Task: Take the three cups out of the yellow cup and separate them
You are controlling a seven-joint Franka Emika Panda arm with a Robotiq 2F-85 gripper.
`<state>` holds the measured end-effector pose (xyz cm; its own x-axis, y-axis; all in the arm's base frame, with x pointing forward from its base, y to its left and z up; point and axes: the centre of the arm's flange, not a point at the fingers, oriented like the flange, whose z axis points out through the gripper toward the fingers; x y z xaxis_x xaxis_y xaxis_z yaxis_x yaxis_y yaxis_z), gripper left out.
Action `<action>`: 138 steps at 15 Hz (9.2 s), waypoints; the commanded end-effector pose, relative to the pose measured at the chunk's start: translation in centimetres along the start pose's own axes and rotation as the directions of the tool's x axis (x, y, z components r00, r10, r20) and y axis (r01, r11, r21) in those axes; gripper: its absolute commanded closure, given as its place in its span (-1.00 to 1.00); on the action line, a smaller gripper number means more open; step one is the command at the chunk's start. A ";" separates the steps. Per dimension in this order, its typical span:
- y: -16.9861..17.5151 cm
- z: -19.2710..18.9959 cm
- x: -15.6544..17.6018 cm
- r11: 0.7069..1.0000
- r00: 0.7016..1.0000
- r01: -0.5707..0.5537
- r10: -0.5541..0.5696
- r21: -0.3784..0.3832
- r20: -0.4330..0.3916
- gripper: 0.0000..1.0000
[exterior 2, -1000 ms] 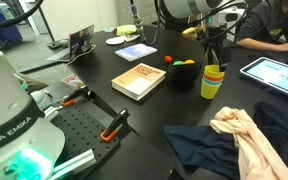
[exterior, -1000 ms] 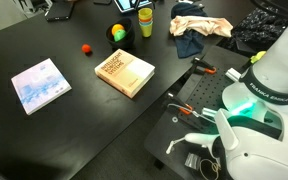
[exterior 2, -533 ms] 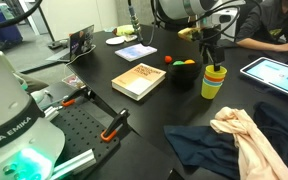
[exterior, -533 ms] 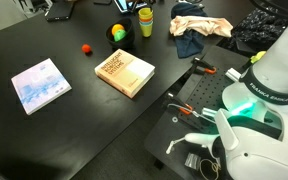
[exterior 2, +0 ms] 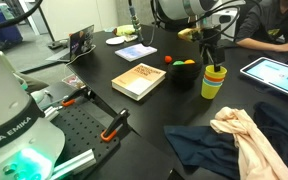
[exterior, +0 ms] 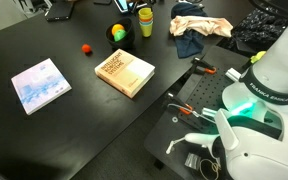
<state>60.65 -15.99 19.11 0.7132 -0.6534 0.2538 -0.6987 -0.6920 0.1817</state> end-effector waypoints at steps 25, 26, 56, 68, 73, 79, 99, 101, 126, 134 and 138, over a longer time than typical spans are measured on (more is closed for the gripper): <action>0.9 0.0 -1.1 0.998 0.998 0.060 -0.059 -0.032 0.026 0.89; 0.8 -0.1 -1.2 0.997 0.997 0.066 -0.065 -0.033 0.033 0.89; -4.3 -13.2 -10.0 0.923 0.902 0.371 -0.383 0.098 0.197 0.90; -2.4 -5.6 -15.6 0.938 0.935 0.347 -0.348 0.018 0.075 0.91; -1.8 -2.6 -15.9 0.959 0.960 0.273 -0.277 0.069 0.043 0.91; -1.1 0.3 -15.0 0.970 0.974 0.220 -0.224 0.099 0.029 0.90; -1.3 -0.7 -14.6 0.984 0.986 0.157 -0.161 0.081 0.049 -0.32; -1.3 -0.6 -14.7 0.984 0.986 0.155 -0.160 0.085 0.054 -0.02; 0.6 -7.9 -11.1 0.978 0.972 0.192 -0.202 0.084 0.123 0.92; 4.9 -10.7 -9.6 0.986 0.973 0.146 -0.158 0.078 0.166 0.92; 6.5 -8.6 -10.9 0.987 0.971 0.156 -0.158 0.024 0.180 0.92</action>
<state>49.75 -10.64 26.06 0.8088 -0.5861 0.0476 -0.5848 -0.7933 0.1692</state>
